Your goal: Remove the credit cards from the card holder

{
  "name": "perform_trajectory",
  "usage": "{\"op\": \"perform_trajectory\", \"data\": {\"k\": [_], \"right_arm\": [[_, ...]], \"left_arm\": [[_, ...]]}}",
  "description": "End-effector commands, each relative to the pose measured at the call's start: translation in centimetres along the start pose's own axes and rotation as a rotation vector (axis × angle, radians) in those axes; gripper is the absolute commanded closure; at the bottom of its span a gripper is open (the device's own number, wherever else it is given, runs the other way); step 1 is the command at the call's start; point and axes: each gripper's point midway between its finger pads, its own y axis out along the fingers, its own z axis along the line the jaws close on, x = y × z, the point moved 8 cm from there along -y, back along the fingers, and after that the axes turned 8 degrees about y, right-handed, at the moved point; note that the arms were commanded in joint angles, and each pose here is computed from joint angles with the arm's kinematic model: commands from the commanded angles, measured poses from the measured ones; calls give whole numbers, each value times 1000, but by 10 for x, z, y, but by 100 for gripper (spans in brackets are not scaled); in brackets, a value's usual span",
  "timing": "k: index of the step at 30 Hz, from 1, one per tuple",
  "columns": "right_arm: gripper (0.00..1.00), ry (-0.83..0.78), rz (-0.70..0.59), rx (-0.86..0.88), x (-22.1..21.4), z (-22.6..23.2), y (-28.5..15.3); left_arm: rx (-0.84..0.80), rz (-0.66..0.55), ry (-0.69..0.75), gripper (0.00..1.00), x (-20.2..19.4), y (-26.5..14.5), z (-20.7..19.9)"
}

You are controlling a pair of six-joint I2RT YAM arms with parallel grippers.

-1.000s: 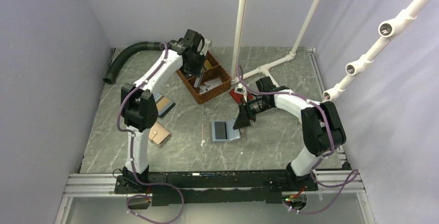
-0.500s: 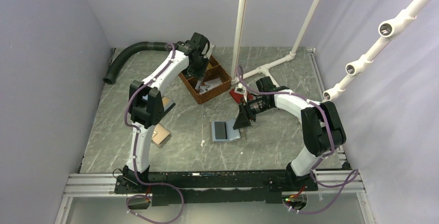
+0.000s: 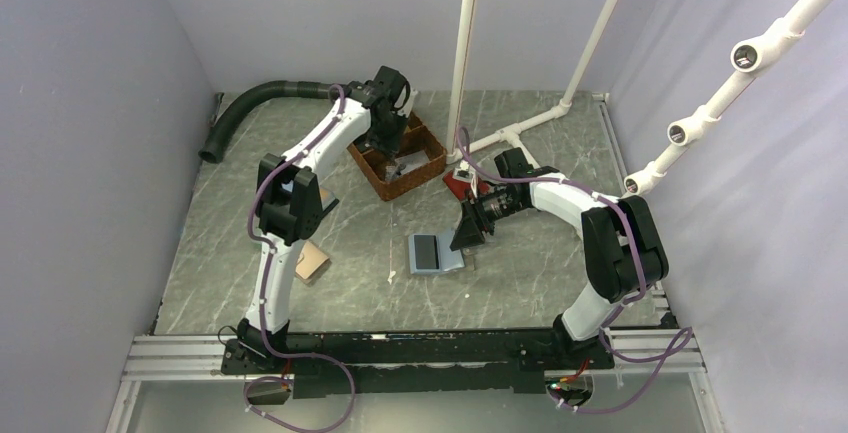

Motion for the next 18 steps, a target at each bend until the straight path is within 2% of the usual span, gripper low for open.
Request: {"op": "perform_trajectory", "data": {"k": [1, 11, 16, 18], "right_arm": [[47, -53, -28, 26, 6, 6, -4], [47, -90, -22, 31, 7, 12, -8], [47, -144, -22, 36, 6, 21, -13], [47, -168, -17, 28, 7, 23, -16]], "left_arm": [[-53, -55, -33, 76, 13, -9, -9], [-100, -181, -138, 75, 17, -53, -14], [-106, -291, -187, 73, 2, -98, -19], [-113, -319, -214, 70, -11, -112, -21]]}}
